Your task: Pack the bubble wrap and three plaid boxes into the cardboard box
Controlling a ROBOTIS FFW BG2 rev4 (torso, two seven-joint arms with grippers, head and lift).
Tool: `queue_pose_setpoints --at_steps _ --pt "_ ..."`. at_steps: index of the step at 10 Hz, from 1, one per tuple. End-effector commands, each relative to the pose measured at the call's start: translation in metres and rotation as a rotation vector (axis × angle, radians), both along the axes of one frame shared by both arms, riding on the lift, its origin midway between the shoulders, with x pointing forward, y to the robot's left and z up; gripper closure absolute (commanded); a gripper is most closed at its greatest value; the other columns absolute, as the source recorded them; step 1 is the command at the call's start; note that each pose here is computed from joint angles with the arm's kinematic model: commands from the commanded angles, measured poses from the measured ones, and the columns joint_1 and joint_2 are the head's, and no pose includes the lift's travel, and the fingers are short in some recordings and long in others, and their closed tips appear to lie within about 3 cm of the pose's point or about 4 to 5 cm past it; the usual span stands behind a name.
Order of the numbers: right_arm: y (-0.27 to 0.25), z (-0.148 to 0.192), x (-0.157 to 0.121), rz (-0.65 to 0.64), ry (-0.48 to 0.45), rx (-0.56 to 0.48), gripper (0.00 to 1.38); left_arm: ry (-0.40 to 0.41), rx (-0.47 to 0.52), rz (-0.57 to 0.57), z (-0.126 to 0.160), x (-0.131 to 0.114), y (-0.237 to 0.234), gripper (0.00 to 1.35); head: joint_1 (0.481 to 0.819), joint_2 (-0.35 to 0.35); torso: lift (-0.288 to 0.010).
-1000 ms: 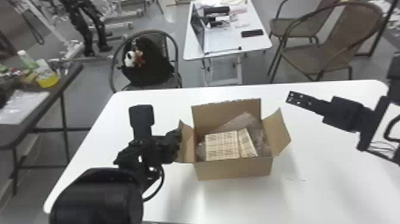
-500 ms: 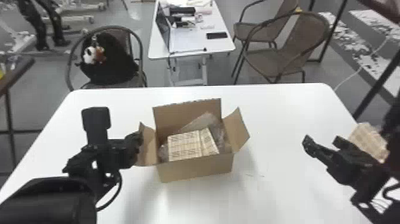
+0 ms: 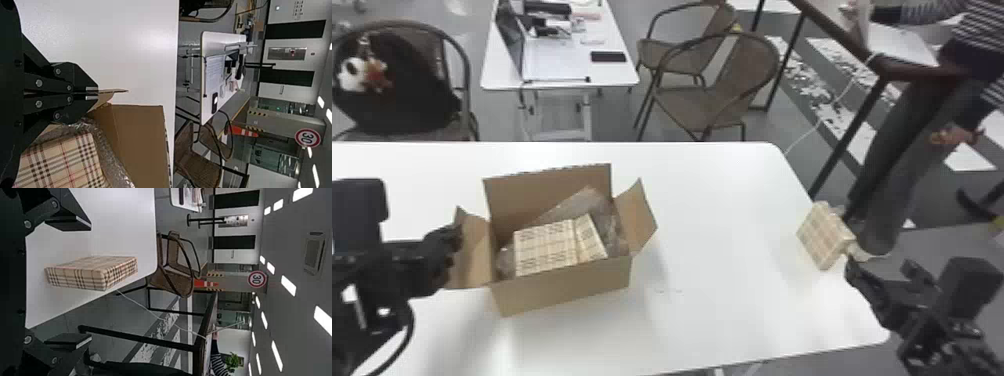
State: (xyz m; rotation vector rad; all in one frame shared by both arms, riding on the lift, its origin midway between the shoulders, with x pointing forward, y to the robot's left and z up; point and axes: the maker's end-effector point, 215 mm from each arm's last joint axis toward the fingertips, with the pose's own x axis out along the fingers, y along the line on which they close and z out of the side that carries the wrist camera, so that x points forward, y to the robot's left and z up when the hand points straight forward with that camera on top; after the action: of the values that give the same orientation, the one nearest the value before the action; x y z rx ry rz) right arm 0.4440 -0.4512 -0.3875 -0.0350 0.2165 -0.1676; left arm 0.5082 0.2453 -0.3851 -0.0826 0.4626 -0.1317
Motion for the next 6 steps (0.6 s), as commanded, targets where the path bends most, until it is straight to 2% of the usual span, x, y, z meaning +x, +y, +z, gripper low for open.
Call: queue_pose_setpoints --at_steps 1,3,6 --pt "-0.035 -0.001 0.014 0.001 0.024 -0.041 0.29 -0.001 -0.006 0.001 0.000 0.000 -0.002 1.21 0.695 -0.237 -0.092" --pt "-0.039 -0.014 0.033 0.073 0.067 -0.014 0.29 -0.002 -0.007 -0.002 0.001 0.001 -0.003 1.21 0.695 -0.264 -0.092" --pt "-0.026 -0.036 0.055 0.194 0.139 0.038 0.29 -0.005 -0.005 -0.001 0.002 0.002 -0.003 1.21 0.695 -0.258 -0.092"
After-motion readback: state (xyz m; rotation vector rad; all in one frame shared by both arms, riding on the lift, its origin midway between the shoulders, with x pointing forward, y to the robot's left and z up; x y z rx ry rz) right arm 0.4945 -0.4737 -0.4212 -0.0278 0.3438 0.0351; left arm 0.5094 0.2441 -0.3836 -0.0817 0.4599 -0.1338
